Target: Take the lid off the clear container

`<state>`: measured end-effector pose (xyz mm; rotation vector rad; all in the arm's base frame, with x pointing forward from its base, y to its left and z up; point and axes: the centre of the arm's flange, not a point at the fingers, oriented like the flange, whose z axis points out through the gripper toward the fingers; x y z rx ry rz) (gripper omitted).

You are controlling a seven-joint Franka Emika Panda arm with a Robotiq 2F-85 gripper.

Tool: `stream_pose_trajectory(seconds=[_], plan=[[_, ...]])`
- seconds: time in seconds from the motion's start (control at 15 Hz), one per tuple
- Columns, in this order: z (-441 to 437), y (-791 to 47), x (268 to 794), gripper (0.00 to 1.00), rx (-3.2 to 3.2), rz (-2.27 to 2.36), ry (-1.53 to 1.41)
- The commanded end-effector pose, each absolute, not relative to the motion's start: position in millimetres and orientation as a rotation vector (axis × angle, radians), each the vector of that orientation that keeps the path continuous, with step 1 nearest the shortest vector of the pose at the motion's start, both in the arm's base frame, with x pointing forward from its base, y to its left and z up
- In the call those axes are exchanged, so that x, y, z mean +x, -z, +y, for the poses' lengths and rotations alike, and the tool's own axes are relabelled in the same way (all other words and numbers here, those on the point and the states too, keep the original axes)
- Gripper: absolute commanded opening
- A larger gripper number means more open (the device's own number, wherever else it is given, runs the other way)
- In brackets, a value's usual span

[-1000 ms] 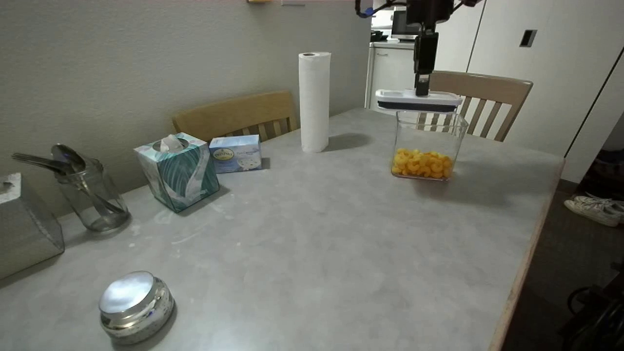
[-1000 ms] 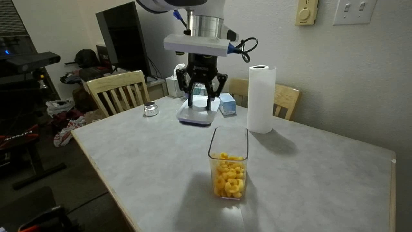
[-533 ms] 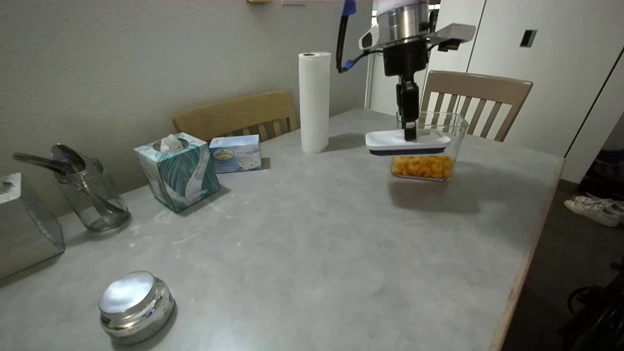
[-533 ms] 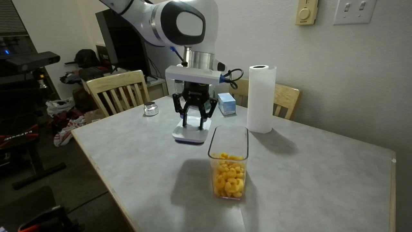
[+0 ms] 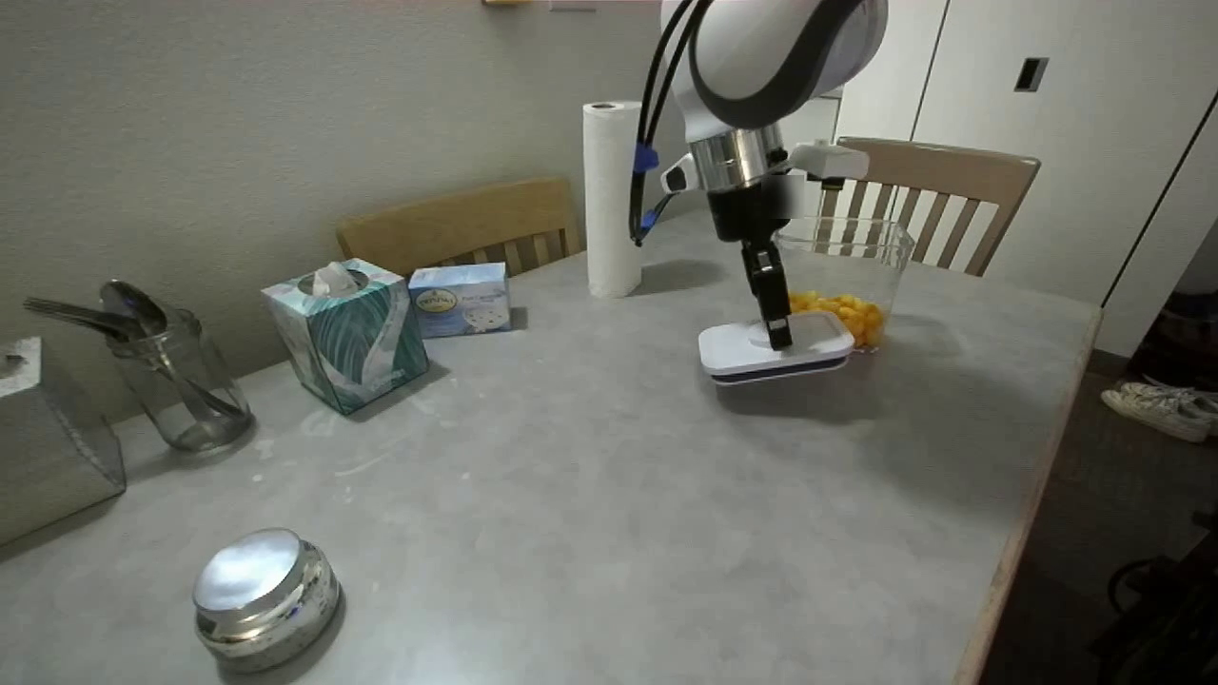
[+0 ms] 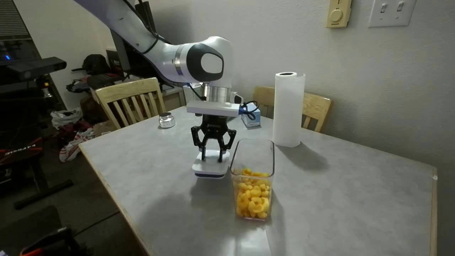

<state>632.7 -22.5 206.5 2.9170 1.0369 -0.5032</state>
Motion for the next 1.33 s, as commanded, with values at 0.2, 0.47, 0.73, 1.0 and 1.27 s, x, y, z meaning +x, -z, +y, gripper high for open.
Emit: stream_pose_trajectory(seconds=[0.2, 0.47, 0.73, 1.0, 1.27], plan=[[-20.8, -180.9, 651.3, 0.29, 2.893, 1.001, 0.528], [-12.3, -189.8, 660.4, 0.29, 2.916, 0.914, 0.448], [-1.4, -197.1, 666.4, 0.29, 2.958, 0.785, 0.398], [5.1, -196.7, 665.1, 0.32, 2.991, 0.7, 0.41], [4.3, -195.9, 664.2, 0.93, 2.992, 0.684, 0.416]])
